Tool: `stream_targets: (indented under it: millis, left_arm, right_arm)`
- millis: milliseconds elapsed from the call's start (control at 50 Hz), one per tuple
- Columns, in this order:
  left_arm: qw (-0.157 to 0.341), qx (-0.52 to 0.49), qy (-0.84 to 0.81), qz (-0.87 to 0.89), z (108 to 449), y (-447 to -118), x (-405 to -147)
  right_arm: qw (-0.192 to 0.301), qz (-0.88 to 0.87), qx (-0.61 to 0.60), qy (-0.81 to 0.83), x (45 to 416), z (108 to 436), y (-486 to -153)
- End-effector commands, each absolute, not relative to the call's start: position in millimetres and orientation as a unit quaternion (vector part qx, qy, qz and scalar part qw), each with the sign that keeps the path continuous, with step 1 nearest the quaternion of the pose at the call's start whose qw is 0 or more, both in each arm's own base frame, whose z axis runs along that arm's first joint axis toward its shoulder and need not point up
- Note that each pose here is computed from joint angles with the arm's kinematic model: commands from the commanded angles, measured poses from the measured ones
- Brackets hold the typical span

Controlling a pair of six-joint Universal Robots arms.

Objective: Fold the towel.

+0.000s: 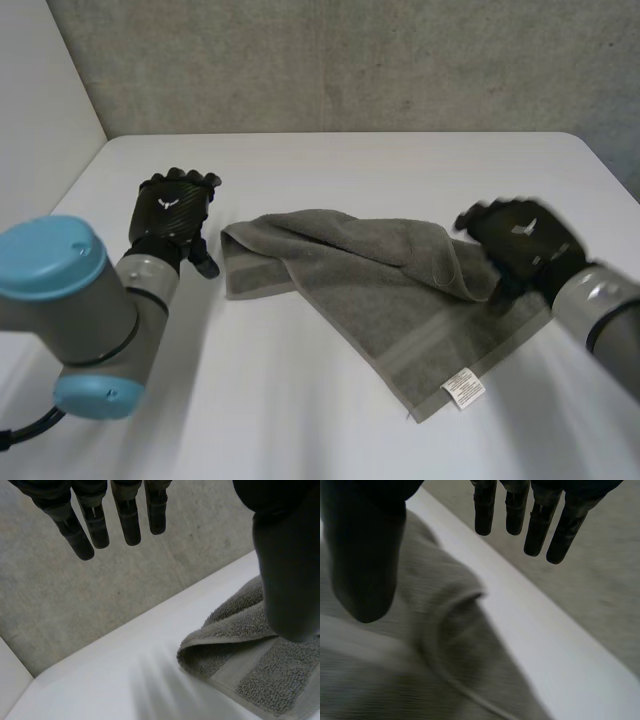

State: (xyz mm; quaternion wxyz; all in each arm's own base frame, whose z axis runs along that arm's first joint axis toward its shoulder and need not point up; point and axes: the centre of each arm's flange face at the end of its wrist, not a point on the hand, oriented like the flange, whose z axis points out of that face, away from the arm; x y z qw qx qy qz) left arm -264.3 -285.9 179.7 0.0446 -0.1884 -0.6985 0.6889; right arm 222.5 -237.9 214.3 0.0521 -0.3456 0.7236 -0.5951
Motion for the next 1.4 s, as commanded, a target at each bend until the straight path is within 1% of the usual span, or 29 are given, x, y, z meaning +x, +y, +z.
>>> stream_targets:
  millis: [20, 40, 80, 100, 140, 240, 300, 1020, 1120, 1220, 1400]
  left_arm:
    - [0.042, -0.192, -0.719, 0.666, 178.1, -306.0, -272.7]
    - [0.042, -0.19, -0.72, 0.666, 179.0, -309.5, -274.0]
    - [0.042, -0.188, -0.719, 0.668, 179.9, -312.3, -275.0]
    - [0.042, -0.188, -0.719, 0.668, 179.9, -312.4, -275.0]
    - [0.043, -0.186, -0.719, 0.668, 179.7, -312.7, -275.6]
    - [0.043, -0.187, -0.722, 0.665, 177.3, -310.9, -274.7]
    - [0.042, -0.188, -0.726, 0.66, 174.1, -308.1, -273.4]
    - [0.042, -0.194, -0.733, 0.65, 167.5, -299.4, -271.1]
    - [0.043, -0.196, -0.734, 0.649, 166.5, -298.7, -271.7]
    - [0.042, -0.197, -0.733, 0.649, 166.6, -299.1, -271.9]
    - [0.04, -0.197, -0.735, 0.647, 164.1, -300.3, -271.1]
  right_arm:
    - [0.124, -0.528, -0.403, 0.737, 242.4, 176.0, -185.2]
    - [0.125, -0.528, -0.403, 0.737, 242.4, 175.9, -185.1]
    - [0.132, -0.504, -0.412, 0.748, 247.4, 157.0, -180.1]
    - [0.133, -0.504, -0.412, 0.748, 247.4, 156.9, -180.1]
    - [0.138, -0.482, -0.411, 0.761, 248.9, 140.1, -179.8]
    - [0.144, -0.466, -0.41, 0.77, 249.9, 126.1, -178.1]
    - [0.144, -0.475, -0.41, 0.766, 250.4, 123.5, -177.6]
    - [0.147, -0.507, -0.397, 0.751, 253.6, 120.5, -184.7]
    - [0.145, -0.5, -0.396, 0.756, 252.7, 118.9, -182.9]
    - [0.154, -0.506, -0.383, 0.758, 251.3, 127.8, -179.2]
    - [0.165, -0.499, -0.387, 0.758, 253.2, 125.4, -173.6]
